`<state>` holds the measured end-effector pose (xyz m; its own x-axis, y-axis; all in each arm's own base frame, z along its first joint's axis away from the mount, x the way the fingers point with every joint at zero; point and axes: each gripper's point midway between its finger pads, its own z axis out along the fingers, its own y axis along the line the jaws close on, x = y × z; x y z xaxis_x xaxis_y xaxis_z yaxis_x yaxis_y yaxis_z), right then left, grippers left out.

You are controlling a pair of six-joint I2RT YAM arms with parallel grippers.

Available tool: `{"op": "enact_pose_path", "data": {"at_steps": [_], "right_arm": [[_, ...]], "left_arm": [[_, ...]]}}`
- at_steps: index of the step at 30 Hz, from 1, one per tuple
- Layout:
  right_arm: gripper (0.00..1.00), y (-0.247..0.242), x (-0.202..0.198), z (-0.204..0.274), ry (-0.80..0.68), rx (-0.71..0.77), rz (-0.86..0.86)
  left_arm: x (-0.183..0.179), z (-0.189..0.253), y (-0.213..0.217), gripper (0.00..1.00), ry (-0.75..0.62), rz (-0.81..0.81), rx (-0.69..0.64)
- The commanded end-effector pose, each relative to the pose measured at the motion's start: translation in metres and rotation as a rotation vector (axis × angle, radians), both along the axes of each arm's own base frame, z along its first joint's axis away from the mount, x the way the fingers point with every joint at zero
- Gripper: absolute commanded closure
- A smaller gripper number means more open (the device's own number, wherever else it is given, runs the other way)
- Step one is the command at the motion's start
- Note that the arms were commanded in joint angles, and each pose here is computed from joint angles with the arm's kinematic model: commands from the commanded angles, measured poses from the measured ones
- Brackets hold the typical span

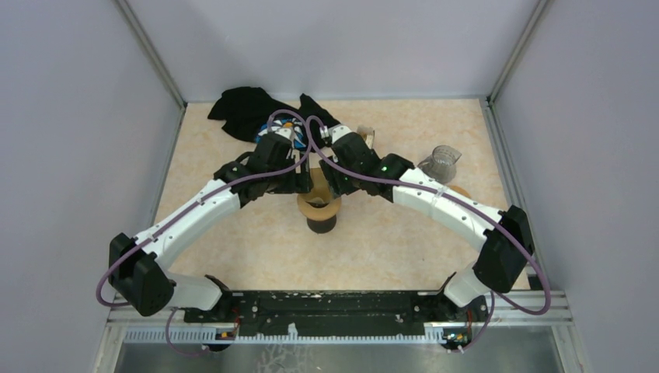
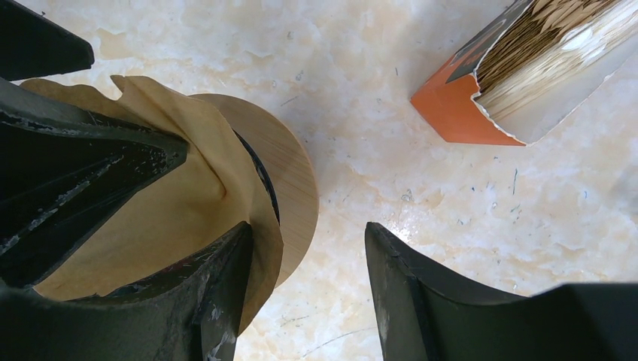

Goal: Place the coffee filter in the dripper
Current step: Place the coffee filter in the coffee dripper.

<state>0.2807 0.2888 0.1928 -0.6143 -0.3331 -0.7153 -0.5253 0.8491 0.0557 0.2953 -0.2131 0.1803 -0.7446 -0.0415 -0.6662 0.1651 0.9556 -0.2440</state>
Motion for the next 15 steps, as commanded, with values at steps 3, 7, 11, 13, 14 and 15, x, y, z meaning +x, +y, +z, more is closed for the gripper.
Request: {"op": "enact_pose_path", "data": {"at_steps": [3,7,11,13,14,15], "right_arm": [[0.44,0.001,0.002,0.015,-0.039,0.017,-0.011],[0.44,0.001,0.002,0.015,-0.04,0.017,-0.008],[0.44,0.002,0.002,0.015,-0.039,0.018,-0.006],[0.44,0.002,0.002,0.015,-0.038,0.019,-0.005],[0.44,0.002,0.001,0.016,-0.038,0.02,-0.003],[0.44,0.002,0.002,0.015,-0.038,0.021,-0.004]], "left_arm": [[-0.003,0.003,0.013,0.12,-0.014,0.034,0.018],[-0.009,0.014,0.006,0.1,-0.028,-0.004,-0.031],[-0.018,0.025,-0.006,0.07,-0.034,-0.077,-0.104],[-0.022,0.026,-0.011,0.06,-0.023,-0.1,-0.13],[-0.024,0.025,-0.013,0.05,-0.013,-0.109,-0.136],[-0.026,0.023,-0.014,0.05,-0.002,-0.116,-0.139]]}}
